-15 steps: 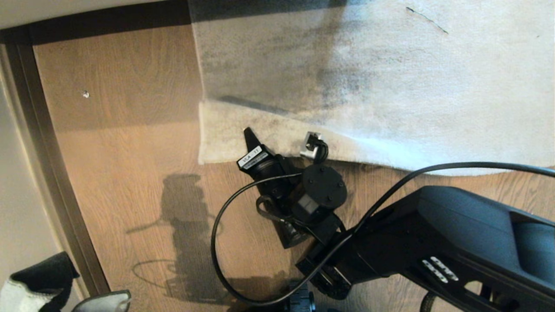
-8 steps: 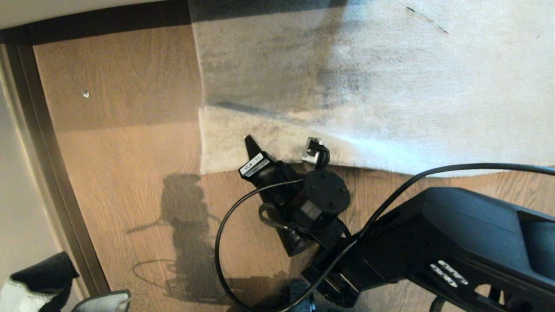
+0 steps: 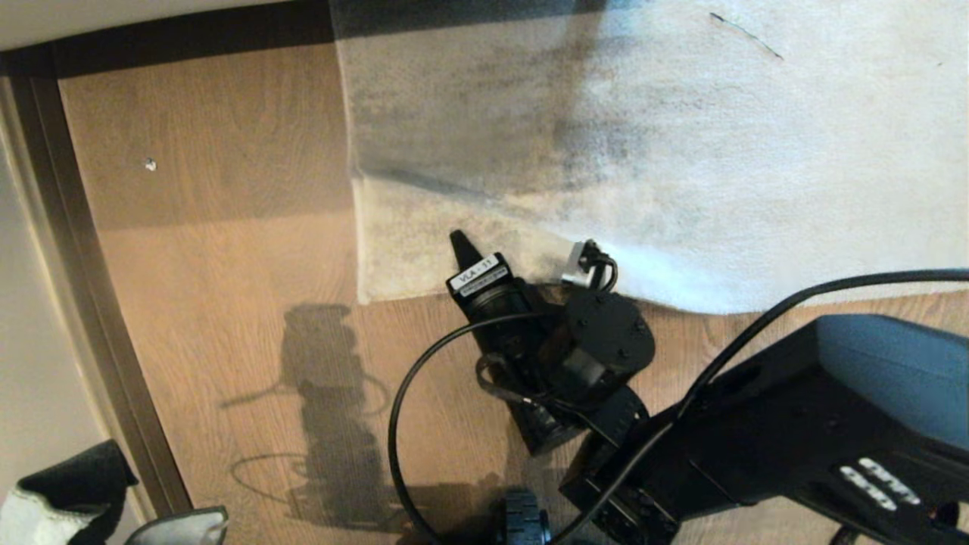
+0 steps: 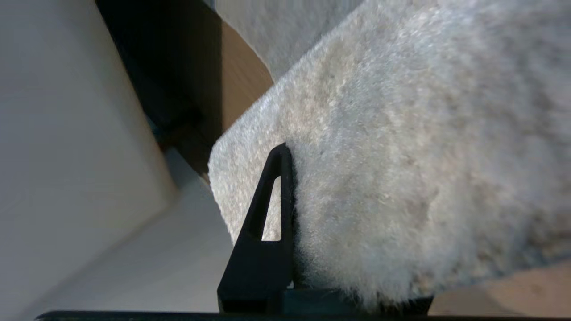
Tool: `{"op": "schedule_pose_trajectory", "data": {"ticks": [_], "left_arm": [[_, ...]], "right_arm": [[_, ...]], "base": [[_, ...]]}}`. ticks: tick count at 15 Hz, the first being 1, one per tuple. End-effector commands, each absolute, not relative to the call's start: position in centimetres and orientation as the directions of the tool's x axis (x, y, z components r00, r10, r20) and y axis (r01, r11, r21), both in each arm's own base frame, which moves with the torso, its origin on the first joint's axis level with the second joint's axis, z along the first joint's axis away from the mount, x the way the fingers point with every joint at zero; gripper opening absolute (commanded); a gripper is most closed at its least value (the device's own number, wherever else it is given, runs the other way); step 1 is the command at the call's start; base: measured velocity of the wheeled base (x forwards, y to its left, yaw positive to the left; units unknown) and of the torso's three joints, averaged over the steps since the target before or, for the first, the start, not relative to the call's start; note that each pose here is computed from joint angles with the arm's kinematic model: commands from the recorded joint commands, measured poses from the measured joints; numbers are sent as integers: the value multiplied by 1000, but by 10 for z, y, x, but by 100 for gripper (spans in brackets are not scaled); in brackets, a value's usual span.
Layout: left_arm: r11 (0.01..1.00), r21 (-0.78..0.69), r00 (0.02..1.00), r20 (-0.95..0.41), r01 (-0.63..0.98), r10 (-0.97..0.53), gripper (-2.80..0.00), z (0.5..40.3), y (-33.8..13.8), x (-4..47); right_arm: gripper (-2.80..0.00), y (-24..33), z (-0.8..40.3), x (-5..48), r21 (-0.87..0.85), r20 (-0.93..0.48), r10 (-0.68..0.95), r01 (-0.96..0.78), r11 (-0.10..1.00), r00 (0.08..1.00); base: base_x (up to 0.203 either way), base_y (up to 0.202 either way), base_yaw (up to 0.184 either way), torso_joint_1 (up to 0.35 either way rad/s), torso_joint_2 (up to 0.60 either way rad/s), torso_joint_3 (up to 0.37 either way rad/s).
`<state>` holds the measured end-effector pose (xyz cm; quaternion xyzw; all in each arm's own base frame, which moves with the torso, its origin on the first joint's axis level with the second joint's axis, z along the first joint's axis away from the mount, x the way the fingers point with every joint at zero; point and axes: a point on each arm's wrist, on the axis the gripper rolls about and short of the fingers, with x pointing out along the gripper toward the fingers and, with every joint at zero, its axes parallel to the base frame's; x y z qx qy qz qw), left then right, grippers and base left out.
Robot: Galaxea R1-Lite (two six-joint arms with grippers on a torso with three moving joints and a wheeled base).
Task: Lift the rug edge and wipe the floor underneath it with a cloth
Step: Lift up the carpet
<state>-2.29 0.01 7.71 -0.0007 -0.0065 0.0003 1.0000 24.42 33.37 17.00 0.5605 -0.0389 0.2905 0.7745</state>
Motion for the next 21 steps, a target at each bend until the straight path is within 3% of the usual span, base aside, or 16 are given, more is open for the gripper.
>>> {"op": "schedule_pose_trajectory", "data": {"ticks": [1, 6, 21], "left_arm": [[1000, -2, 1000, 14, -2, 2, -280, 77, 0, -23], [1000, -2, 1000, 14, -2, 2, -280, 77, 0, -23], [1000, -2, 1000, 14, -2, 2, -280, 77, 0, -23]], "right_arm": [[-280, 321, 188, 237, 851, 432, 382, -510, 127, 817], [-280, 291, 197, 230, 886, 416, 361, -462, 47, 834], [-280, 242, 211, 258, 884, 432, 239, -461, 76, 870]], "base": [[0, 0, 0, 0, 0, 0], [0, 0, 0, 0, 0, 0], [0, 0, 0, 0, 0, 0]]}}
